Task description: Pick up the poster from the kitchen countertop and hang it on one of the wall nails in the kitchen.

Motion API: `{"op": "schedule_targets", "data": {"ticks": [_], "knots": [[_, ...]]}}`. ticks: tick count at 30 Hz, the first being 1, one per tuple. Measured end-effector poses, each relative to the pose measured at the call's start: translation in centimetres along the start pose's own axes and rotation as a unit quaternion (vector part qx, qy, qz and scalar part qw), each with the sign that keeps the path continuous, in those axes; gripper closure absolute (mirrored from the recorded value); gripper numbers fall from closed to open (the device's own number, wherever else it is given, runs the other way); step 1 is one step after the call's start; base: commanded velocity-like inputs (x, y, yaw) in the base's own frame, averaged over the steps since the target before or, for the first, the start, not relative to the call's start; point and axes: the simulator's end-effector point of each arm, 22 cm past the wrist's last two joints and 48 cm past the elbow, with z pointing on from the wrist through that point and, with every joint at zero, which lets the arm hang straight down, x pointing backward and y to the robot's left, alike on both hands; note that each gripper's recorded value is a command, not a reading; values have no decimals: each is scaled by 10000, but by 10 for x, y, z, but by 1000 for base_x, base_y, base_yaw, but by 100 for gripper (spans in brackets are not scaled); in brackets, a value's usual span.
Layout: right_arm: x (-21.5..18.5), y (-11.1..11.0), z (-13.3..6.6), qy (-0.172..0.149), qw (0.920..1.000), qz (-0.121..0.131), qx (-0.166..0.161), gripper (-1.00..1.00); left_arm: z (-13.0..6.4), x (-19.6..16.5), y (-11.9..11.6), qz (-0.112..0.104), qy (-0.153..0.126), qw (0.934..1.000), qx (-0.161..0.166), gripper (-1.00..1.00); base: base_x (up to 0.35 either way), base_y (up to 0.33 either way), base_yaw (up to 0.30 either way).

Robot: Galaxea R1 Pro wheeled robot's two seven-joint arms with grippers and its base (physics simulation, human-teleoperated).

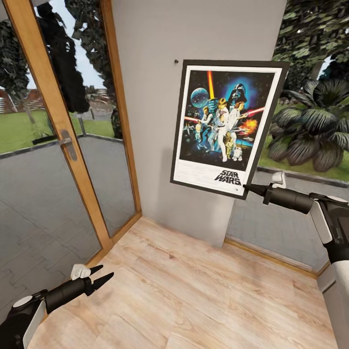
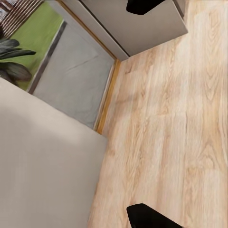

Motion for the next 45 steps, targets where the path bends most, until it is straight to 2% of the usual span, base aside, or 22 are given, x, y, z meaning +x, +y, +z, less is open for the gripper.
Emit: {"op": "schedule_targets", "data": {"ticks": [23, 27, 36, 45], "knots": [[-2, 4, 1, 16, 10000, -11, -34, 100, 0, 0, 0, -16, 10, 10000, 2, -100, 215, 289, 0], [-2, 8, 1, 113, 9998, 172, -56, 100, 0, 1, 0, -17, 11, 10000, 3, -100, 223, 290, 0], [-21, 29, 2, 96, 9997, -137, -180, 100, 0, 0, 0, -9, 5, 10000, 9, -100, 180, 207, 0], [-16, 36, 9, 175, 9994, -164, -262, 100, 0, 0, 0, -13, 9, 10000, 8, -100, 18, 21, 0]]}}
